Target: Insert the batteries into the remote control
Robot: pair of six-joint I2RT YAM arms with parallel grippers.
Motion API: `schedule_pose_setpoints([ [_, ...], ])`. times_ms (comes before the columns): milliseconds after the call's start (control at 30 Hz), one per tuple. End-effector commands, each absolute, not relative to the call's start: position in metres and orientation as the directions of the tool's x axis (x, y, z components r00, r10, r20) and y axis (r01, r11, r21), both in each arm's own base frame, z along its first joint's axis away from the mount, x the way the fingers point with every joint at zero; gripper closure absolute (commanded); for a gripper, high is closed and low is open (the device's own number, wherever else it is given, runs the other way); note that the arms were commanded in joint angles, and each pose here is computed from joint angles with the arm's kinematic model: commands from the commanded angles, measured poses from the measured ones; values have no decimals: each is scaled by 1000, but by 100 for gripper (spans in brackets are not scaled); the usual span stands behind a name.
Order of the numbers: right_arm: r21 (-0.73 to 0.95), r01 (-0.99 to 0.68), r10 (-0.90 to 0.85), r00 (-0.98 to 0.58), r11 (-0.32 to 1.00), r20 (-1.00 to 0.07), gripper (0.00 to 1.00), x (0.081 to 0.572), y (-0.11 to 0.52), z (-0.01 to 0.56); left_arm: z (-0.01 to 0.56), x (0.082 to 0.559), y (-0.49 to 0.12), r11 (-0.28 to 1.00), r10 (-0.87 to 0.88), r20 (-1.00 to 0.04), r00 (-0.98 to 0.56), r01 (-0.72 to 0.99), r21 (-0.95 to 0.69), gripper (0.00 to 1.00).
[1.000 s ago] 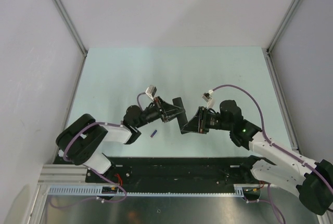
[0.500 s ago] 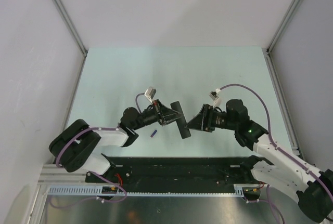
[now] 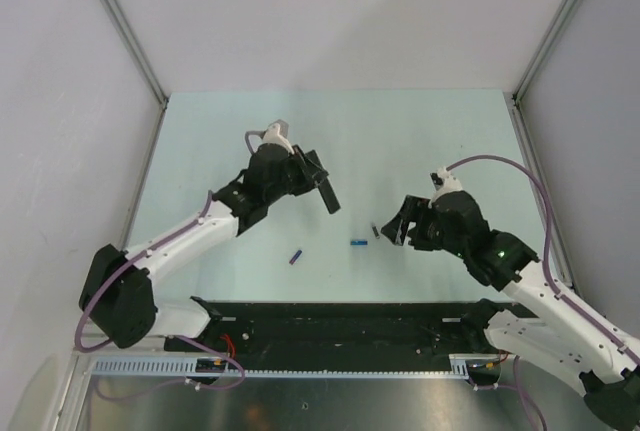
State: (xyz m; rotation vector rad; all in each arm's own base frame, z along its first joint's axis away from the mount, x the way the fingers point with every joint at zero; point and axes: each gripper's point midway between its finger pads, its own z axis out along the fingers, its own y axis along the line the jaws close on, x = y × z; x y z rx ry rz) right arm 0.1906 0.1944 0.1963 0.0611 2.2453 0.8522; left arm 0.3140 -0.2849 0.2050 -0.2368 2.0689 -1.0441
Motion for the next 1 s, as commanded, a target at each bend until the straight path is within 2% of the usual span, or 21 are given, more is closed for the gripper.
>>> schedule_pose_setpoints([
  [0, 352, -13, 264, -636, 936, -725, 24, 205, 143, 183, 141, 318, -179, 982, -184, -719, -671, -95, -163, 100],
  [100, 308, 10, 252, -599, 951, -760, 22, 209, 136, 186, 134, 328, -156, 989, -69, -723, -687, -141, 40, 100],
  [233, 262, 1, 209, -604, 965, -769, 21, 211, 133, 186, 118, 345, -151, 955, 104, -630, -770, -100, 280, 100],
  [300, 248, -11, 188, -619, 969, -763, 21, 210, 135, 184, 111, 352, -152, 934, 153, -592, -791, -81, 349, 100],
  [433, 247, -32, 172, -628, 969, -759, 20, 209, 138, 184, 105, 367, -165, 931, 162, -576, -801, -69, 359, 100],
  [600, 260, -62, 166, -623, 963, -764, 18, 204, 138, 190, 73, 373, -186, 936, 188, -509, -840, -3, 351, 100],
  [867, 272, -49, 183, -624, 961, -760, 17, 199, 128, 192, 48, 366, -217, 944, 223, -462, -859, 71, 323, 83],
  [967, 278, -51, 187, -621, 959, -761, 17, 197, 126, 194, 46, 365, -222, 945, 224, -459, -860, 77, 316, 71],
])
